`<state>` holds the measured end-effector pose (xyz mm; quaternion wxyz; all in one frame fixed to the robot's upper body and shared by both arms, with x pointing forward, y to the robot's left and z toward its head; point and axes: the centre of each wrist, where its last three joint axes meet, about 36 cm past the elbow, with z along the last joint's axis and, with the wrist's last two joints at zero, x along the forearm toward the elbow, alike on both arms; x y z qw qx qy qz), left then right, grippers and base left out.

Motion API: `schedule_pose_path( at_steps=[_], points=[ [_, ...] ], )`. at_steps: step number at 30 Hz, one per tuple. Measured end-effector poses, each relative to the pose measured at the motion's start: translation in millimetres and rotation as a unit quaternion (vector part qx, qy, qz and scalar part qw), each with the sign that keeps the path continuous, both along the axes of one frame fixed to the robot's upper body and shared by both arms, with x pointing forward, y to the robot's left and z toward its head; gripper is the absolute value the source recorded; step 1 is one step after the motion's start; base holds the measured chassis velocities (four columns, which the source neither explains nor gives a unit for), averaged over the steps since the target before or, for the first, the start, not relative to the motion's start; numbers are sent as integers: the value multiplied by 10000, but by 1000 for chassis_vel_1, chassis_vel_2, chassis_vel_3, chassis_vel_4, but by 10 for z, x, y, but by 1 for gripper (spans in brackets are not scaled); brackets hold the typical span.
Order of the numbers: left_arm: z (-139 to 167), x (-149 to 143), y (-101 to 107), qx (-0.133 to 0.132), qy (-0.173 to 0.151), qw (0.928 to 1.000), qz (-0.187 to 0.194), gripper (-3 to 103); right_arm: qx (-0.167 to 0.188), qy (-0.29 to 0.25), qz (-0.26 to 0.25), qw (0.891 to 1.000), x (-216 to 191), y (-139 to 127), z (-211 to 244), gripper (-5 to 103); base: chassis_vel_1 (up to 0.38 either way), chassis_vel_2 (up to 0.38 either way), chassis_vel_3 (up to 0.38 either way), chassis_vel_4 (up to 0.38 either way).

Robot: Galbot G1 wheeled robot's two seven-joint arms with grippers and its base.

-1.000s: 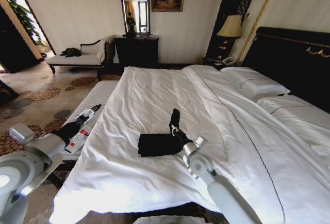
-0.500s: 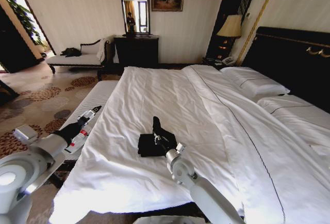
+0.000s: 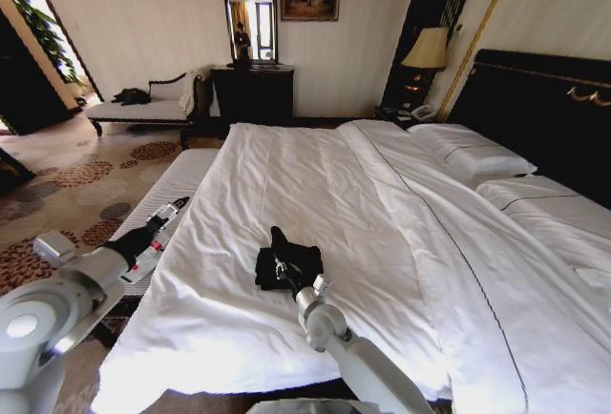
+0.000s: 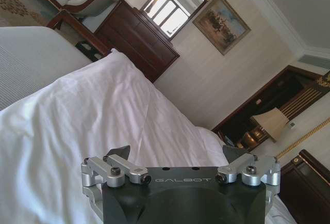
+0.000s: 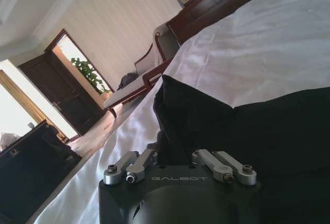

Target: Fold the clothes on the bed.

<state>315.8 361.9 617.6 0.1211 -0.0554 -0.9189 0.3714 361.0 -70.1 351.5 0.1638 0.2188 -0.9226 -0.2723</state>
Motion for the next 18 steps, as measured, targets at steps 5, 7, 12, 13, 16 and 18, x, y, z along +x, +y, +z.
schedule_pose_path(
  at_steps=[5, 7, 12, 13, 16, 18],
  points=[
    [-8, -3, -3, -3, 4, 10000, 10, 100, -79, -226, 76, 9997, -170, 34, -33, 36, 0, 0, 0, 0],
    [-13, -16, -1, -2, 16, 10000, 22, 100, 38, -568, 75, 9983, -212, 56, -30, 47, 0, 0, 0, 0],
    [-13, -48, 5, 12, 19, 10000, 56, 100, 670, -1119, -55, 9914, 26, 5, 153, 69, 0, 0, 0, 0],
    [-13, -48, 5, 12, 19, 10000, 56, 100, 670, -1119, -55, 9914, 26, 5, 153, 69, 0, 0, 0, 0],
    [-12, -58, 10, 20, 20, 10000, 71, 100, 904, -1008, -202, 9906, 205, -38, 218, 79, 0, 0, 0, 0],
    [-11, -65, 8, 23, 20, 10000, 72, 100, 980, -684, -269, 9925, 319, -23, 208, 90, 0, 0, 0, 0]
  ],
)
